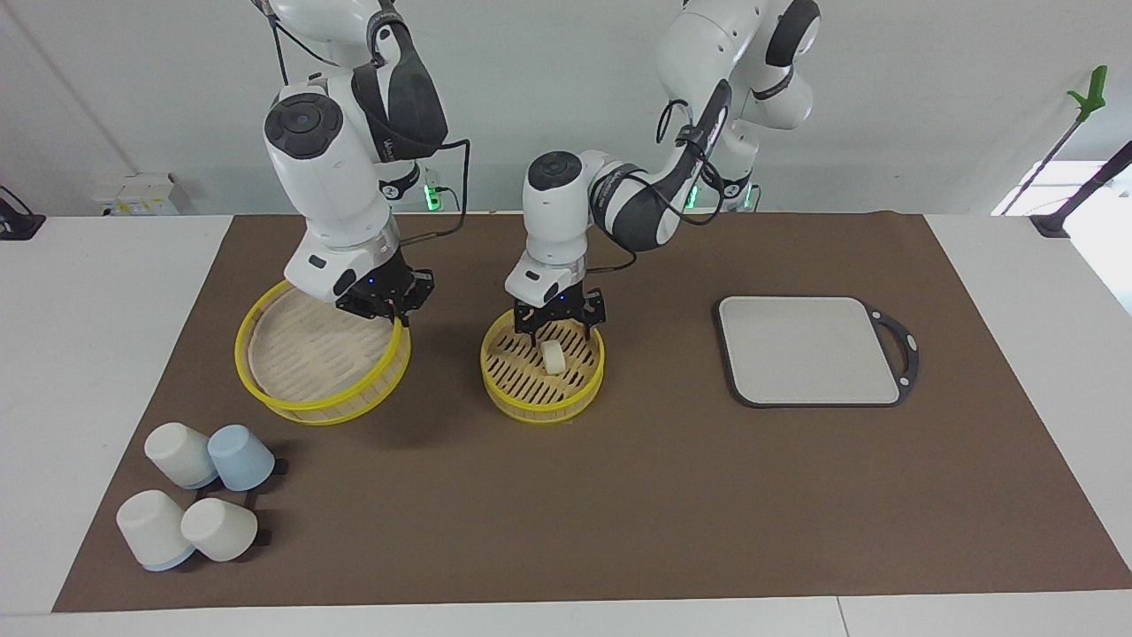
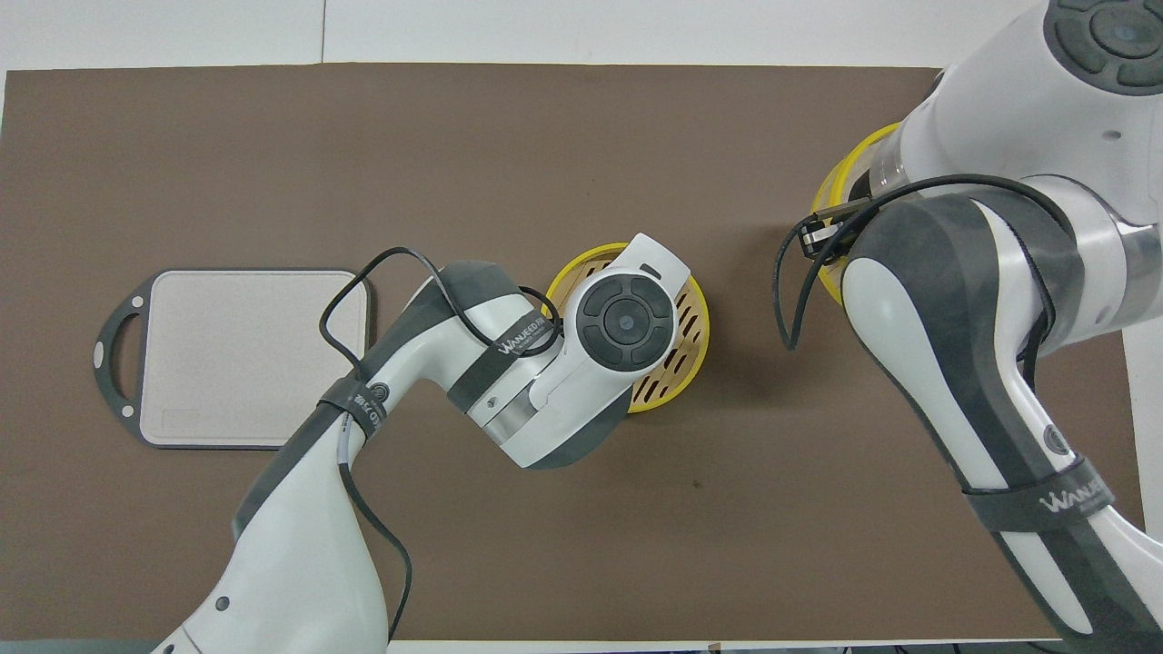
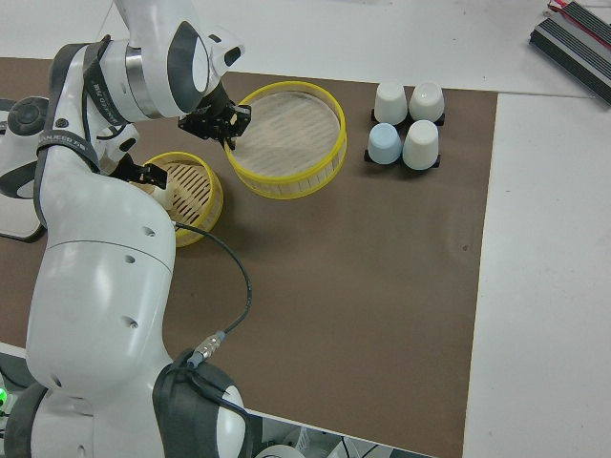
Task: Place bun in steamer
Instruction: 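Lower the bun into the open steamer and open the left gripper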
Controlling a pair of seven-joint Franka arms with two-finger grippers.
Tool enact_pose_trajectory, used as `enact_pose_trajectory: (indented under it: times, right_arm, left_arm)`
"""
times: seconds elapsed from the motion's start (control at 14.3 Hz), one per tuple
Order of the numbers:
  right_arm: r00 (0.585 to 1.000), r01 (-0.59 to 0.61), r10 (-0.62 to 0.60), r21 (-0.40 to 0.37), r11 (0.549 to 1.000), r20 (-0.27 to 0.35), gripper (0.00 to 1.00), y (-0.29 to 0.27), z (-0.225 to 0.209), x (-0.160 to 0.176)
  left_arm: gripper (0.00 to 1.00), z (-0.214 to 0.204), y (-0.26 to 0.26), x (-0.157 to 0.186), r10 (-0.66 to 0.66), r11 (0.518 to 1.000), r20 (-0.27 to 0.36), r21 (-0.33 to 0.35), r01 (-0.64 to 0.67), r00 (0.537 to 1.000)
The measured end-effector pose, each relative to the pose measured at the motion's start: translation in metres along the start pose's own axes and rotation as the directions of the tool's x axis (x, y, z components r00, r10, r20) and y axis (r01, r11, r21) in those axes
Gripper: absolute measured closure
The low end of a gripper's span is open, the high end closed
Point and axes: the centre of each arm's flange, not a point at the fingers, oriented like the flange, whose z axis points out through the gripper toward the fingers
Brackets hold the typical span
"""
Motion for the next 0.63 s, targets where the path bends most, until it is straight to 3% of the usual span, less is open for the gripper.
enact_pose_trajectory:
  times: [0.28, 0.63]
  right_arm:
    - [1.000, 0.006, -0.006, 0.002, 1.000, -0.003, 0.91, -0.004, 0.000, 0.000]
    - [0.999, 0.013, -0.013, 0.009, 1.000, -0.034, 0.91, -0.018, -0.003, 0.003]
  left_arm:
    - [0.00, -0.039, -0.034, 0.017, 0.051, 0.999, 0.032, 0.001, -0.051, 0.998]
    - [0.00, -0.053, -0.094, 0.055, 0.072, 0.997, 0.071, 0.002, -0.072, 0.995]
